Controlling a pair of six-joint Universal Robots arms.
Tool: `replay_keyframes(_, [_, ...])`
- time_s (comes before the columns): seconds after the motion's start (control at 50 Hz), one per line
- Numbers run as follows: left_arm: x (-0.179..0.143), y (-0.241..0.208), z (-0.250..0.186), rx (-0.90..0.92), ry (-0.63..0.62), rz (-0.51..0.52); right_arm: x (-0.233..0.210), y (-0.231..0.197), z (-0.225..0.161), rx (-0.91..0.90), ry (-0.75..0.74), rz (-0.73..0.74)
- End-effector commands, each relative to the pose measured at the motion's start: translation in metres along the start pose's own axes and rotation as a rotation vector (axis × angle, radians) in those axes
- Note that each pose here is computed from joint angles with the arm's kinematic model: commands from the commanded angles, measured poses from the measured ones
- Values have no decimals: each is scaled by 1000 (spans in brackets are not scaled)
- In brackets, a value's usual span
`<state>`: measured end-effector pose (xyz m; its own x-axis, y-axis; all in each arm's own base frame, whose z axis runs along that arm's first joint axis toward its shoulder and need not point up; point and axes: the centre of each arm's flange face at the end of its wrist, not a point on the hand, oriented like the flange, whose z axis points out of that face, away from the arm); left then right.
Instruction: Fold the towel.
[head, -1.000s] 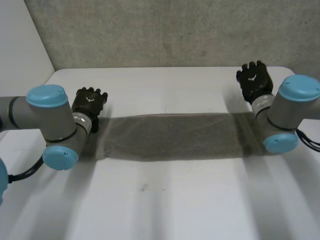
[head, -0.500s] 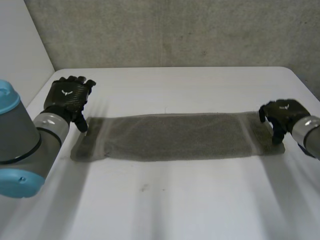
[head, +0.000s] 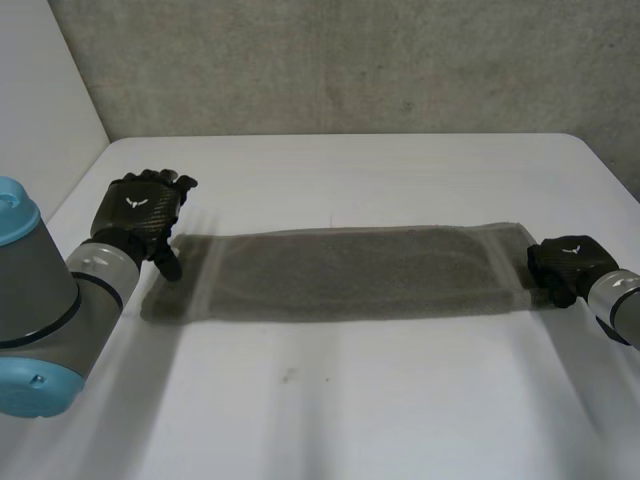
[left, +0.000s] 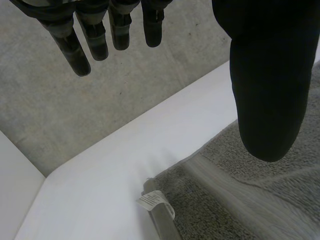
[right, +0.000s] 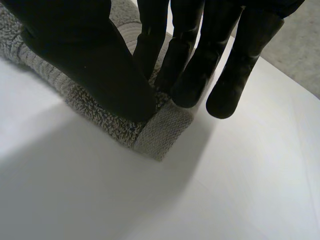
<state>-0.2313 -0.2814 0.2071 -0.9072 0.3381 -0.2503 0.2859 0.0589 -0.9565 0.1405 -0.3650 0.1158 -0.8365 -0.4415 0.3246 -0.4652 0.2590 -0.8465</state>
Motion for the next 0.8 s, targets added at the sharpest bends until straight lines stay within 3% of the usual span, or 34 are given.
replay_keyframes(0.02, [0,-1,0,4,1,1,22,0,2,-6,72,-11])
replay_keyframes(0.12, [0,-3,-1,8,-1,-1,57,0,4,-35,203,-50])
replay_keyframes(0.22, [-1,-4,-2,12,-3,-1,121,3,-5,-104,377,-172])
replay_keyframes(0.34, [-2,-6,-4,18,-5,-1,120,-17,-6,-66,370,-187])
replay_keyframes(0.38, [-2,-7,-4,20,-5,-1,92,-63,-11,69,335,-157])
replay_keyframes(0.44, [-2,-7,-4,21,-5,-1,69,-86,-14,139,291,-144])
replay_keyframes(0.48, [-2,-8,-5,23,-6,-1,14,-117,-20,244,173,-122])
replay_keyframes(0.5, [-2,-7,-5,21,-5,-1,14,-118,-20,245,172,-122])
replay_keyframes(0.54, [-2,-7,-5,18,-5,-1,-55,-141,-32,335,19,-120])
replay_keyframes(0.56, [-2,-7,-5,20,-5,-2,-56,-141,-32,336,18,-120])
replay_keyframes(0.58, [-2,-7,-5,20,-5,-2,-95,-150,-42,382,-69,-130])
replay_keyframes(0.6, [-2,-7,-6,20,-5,-2,-95,-150,-42,382,-70,-130])
replay_keyframes(0.64, [-2,-6,-7,17,-4,-4,-171,-152,-63,450,-235,-168])
replay_keyframes(0.66, [-2,-6,-7,17,-4,-4,-172,-152,-64,451,-236,-169])
replay_keyframes(0.7, [-1,-6,-7,17,-3,-4,-232,-138,-79,471,-376,-205])
replay_keyframes(0.8, [2,-5,-8,15,7,-2,-294,-98,-88,410,-521,-263])
